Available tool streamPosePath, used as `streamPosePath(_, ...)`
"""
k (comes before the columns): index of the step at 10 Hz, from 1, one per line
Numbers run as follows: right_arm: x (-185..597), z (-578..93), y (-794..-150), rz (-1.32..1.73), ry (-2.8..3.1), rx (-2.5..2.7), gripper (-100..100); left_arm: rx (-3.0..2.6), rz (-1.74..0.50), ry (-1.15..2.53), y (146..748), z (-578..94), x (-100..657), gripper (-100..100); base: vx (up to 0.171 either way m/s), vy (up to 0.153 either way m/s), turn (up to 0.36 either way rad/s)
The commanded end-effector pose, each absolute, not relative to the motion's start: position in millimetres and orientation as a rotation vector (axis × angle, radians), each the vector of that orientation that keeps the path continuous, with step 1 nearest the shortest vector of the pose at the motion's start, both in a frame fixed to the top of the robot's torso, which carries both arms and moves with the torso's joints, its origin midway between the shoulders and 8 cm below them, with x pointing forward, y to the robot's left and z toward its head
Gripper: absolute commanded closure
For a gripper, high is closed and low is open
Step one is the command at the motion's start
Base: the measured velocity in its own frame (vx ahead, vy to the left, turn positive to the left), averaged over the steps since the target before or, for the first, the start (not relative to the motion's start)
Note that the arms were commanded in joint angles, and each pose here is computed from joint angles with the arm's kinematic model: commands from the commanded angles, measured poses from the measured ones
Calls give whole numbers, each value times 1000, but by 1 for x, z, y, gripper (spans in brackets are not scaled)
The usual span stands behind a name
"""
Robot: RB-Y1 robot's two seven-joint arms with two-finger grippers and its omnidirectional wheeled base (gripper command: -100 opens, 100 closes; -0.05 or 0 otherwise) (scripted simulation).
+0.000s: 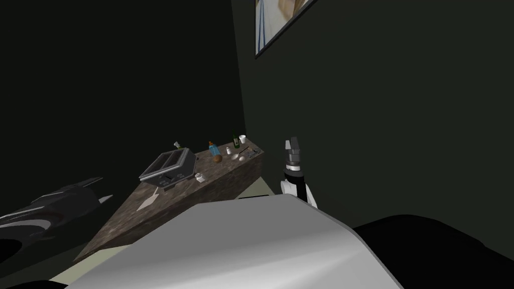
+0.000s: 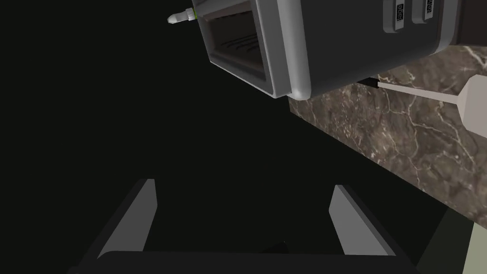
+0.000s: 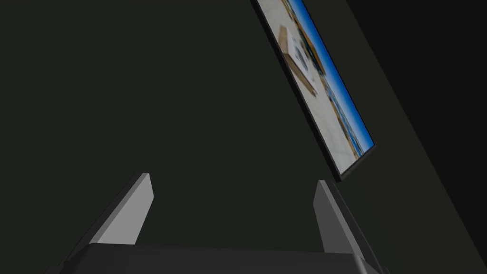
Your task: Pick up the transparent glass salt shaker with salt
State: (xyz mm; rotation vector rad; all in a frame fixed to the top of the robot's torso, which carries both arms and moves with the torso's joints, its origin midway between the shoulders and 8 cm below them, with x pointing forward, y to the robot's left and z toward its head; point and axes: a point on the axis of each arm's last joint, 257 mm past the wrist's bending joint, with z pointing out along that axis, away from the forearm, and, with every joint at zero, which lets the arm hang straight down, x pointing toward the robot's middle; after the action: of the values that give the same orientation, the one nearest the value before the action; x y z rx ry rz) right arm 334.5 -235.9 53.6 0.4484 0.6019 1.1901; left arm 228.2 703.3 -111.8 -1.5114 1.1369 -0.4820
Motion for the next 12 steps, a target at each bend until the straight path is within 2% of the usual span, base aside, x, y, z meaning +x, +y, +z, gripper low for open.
streamPosePath(1,335,54,-236,1190,602,448,0,-1581,-409,1101,734,-104,209,-100,-41,34,-323)
streamPosePath(4,335,54,-236,1190,602,448,0,-1552,-403,1138,733,-92,224,-100,-32,22,-46)
streamPosePath(5,334,54,-236,1190,602,448,0,-1623,-336,1087,760,-84,203,-100,-38,18,-347)
streamPosePath(10,335,54,-236,1190,602,448,0,-1630,-277,1109,777,-53,225,-100,-45,28,-141)
streamPosePath(12,335,54,-236,1190,602,448,0,-1686,-222,1057,798,-37,217,-100,-52,22,-286)
